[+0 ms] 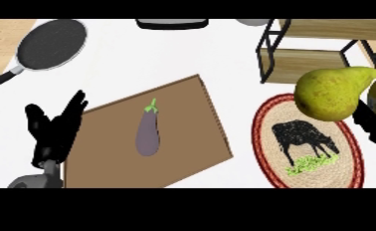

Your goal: Pick the lemon from the placemat and place it in the tiered shelf

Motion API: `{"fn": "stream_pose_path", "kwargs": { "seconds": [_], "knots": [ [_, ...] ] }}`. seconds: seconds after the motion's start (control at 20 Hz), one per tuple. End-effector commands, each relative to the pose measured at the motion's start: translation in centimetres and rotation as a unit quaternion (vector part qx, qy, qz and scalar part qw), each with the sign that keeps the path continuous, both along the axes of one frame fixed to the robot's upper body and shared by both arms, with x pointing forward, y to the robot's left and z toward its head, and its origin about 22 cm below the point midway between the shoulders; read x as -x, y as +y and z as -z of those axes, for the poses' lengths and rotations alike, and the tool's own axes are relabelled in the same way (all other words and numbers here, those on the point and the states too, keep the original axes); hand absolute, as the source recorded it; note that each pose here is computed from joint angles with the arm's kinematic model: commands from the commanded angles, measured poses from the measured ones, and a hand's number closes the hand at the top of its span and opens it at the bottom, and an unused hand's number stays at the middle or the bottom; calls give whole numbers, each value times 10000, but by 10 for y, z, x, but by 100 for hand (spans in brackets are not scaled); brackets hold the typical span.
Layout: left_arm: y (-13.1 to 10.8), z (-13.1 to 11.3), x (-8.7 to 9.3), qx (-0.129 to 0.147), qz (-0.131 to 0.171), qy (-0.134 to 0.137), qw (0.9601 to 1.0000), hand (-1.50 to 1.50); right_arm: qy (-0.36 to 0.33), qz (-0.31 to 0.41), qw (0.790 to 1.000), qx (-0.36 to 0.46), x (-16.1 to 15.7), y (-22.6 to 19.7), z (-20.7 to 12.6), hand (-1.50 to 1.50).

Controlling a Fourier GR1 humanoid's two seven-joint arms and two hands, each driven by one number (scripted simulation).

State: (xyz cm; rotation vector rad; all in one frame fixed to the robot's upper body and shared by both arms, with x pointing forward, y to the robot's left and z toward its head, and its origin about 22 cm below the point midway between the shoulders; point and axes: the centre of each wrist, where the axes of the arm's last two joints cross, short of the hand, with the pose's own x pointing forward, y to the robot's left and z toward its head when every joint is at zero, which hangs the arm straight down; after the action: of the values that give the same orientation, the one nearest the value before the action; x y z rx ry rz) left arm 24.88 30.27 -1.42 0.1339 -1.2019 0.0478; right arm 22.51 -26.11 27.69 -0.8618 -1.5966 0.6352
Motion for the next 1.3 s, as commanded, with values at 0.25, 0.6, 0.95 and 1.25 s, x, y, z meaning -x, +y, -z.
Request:
{"fn": "stream_pose_path", "kwargs": {
  "seconds": [0.25,0.6,0.95,1.25],
  "knots": [
    [-6,6,-4,134,124,445,9988,0,-247,552,9972,-442,-20,-38,-96,150],
    [-15,27,8,201,170,471,9985,0,-385,877,9949,-328,-59,-65,-116,150],
    [-12,21,1,154,181,470,9986,0,48,537,9984,-141,-94,-80,-118,150],
    [-17,9,-14,226,263,424,9985,0,105,512,9986,115,-130,-111,-89,150]
  ]
}}
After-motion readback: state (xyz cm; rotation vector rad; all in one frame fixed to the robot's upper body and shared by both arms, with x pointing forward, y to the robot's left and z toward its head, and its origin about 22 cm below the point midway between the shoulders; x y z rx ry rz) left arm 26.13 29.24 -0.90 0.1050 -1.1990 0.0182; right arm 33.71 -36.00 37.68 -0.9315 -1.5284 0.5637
